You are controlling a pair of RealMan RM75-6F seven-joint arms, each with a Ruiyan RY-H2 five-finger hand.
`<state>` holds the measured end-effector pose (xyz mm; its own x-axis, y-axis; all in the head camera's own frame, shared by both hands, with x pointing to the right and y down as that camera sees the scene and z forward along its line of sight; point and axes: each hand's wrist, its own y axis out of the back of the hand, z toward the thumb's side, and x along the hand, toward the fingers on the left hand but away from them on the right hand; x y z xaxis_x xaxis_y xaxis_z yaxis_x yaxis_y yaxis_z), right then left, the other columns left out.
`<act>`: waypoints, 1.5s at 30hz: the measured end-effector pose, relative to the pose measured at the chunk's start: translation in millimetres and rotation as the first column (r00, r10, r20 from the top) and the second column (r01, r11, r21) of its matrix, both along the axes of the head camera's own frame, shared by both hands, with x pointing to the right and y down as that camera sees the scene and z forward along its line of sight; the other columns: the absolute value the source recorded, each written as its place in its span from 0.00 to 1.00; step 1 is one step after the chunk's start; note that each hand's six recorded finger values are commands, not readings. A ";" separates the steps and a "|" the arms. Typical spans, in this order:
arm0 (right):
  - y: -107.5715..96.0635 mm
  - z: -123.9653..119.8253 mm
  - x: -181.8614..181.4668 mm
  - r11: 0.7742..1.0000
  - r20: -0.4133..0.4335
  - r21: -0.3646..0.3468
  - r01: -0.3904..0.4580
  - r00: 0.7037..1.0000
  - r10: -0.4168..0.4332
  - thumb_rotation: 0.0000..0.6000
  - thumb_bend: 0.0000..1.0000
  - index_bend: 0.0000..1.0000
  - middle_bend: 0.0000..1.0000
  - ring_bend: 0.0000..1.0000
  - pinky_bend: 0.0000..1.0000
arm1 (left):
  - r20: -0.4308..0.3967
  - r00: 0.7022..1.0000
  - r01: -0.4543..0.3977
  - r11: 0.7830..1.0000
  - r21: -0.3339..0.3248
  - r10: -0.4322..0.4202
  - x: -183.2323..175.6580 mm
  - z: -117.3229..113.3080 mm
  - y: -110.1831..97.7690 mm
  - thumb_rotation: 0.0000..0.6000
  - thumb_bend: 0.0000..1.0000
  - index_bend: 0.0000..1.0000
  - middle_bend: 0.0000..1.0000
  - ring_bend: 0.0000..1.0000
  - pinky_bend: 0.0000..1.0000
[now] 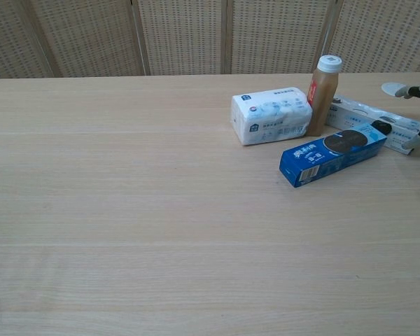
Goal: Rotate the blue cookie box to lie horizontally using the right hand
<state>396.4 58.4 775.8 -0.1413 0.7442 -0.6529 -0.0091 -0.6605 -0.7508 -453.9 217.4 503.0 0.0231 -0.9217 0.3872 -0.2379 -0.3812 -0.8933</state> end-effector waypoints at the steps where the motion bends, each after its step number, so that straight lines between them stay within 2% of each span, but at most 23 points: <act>1: 0.1 1.1 -0.7 1.000 0.000 -0.003 0.000 1.000 0.000 0.93 0.00 0.00 0.00 0.00 0.00 | 0.000 1.000 0.000 1.000 0.000 0.000 0.3 0.1 -0.1 1.00 0.32 0.08 0.01 0.00 0.00; 9: -10.0 7.5 -13.8 1.000 0.007 -0.014 0.010 1.000 -0.010 1.00 0.00 0.00 0.01 0.00 0.00 | 0.005 1.000 -0.009 1.000 0.000 0.009 4.7 -0.5 -1.2 1.00 0.32 0.09 0.01 0.00 0.00; 12: -14.8 9.9 -23.3 1.000 0.013 -0.018 0.025 1.000 -0.025 1.00 0.00 0.00 0.08 0.00 0.04 | 0.010 1.000 -0.006 1.000 0.003 0.006 4.3 -2.3 -1.6 1.00 0.32 0.08 0.01 0.00 0.00; 15: -17.0 12.9 -31.2 0.999 0.022 -0.022 0.029 0.999 -0.029 1.00 0.00 0.00 0.20 0.02 0.16 | 0.012 1.000 -0.003 1.000 0.002 0.003 3.7 -2.5 -1.4 1.00 0.32 0.08 0.01 0.00 0.00; 18: -17.2 16.2 -35.4 0.999 0.025 -0.034 0.028 0.999 -0.027 1.00 0.00 0.03 0.35 0.13 0.32 | 0.013 1.000 0.001 1.000 0.000 -0.001 2.2 -2.3 -0.4 1.00 0.32 0.08 0.00 0.00 0.00; 20: -17.5 17.7 -37.3 0.999 0.028 -0.038 0.025 0.999 -0.024 1.00 0.00 0.14 0.46 0.26 0.45 | 0.015 1.000 0.006 1.000 0.000 -0.006 0.3 -2.5 0.4 1.00 0.32 0.08 0.00 0.00 0.00; 23: -18.1 18.8 -37.8 0.999 0.034 -0.041 0.014 0.999 -0.012 1.00 0.00 0.27 0.59 0.40 0.60 | 0.017 1.000 0.012 1.000 0.001 -0.012 -2.1 -3.1 1.1 1.00 0.32 0.08 0.00 0.00 0.00; 26: -18.9 18.1 -37.4 0.999 0.036 -0.033 0.011 0.999 -0.009 1.00 0.01 0.37 0.70 0.53 0.72 | 0.017 1.000 0.012 1.000 0.002 -0.012 -2.4 -3.2 0.8 1.00 0.32 0.08 0.00 0.00 0.00; 29: -20.1 16.0 -35.9 1.000 0.040 -0.017 0.006 0.999 -0.005 1.00 0.03 0.45 0.78 0.63 0.79 | 0.012 1.000 0.009 1.000 0.003 -0.009 -0.9 -1.9 -0.1 1.00 0.32 0.08 0.00 0.00 0.00; 33: -19.6 13.2 -28.7 1.000 0.047 0.003 -0.019 0.999 0.019 1.00 0.04 0.50 0.84 0.69 0.82 | 0.008 1.000 0.005 1.000 -0.001 -0.005 0.8 0.5 -0.6 1.00 0.32 0.08 0.00 0.00 0.00; 38: -21.8 5.6 -17.5 0.998 0.063 0.041 -0.056 0.997 0.053 1.00 0.05 0.50 0.85 0.70 0.83 | 0.011 1.000 0.012 1.000 -0.004 -0.012 -1.2 1.3 -0.8 1.00 0.32 0.08 0.00 0.00 0.00; 45: -36.7 -22.3 1.2 0.983 0.108 0.155 -0.098 0.991 0.082 1.00 0.05 0.50 0.85 0.71 0.83 | 0.006 1.000 0.008 1.000 -0.012 -0.008 0.5 5.1 -2.1 1.00 0.32 0.08 0.00 0.00 0.00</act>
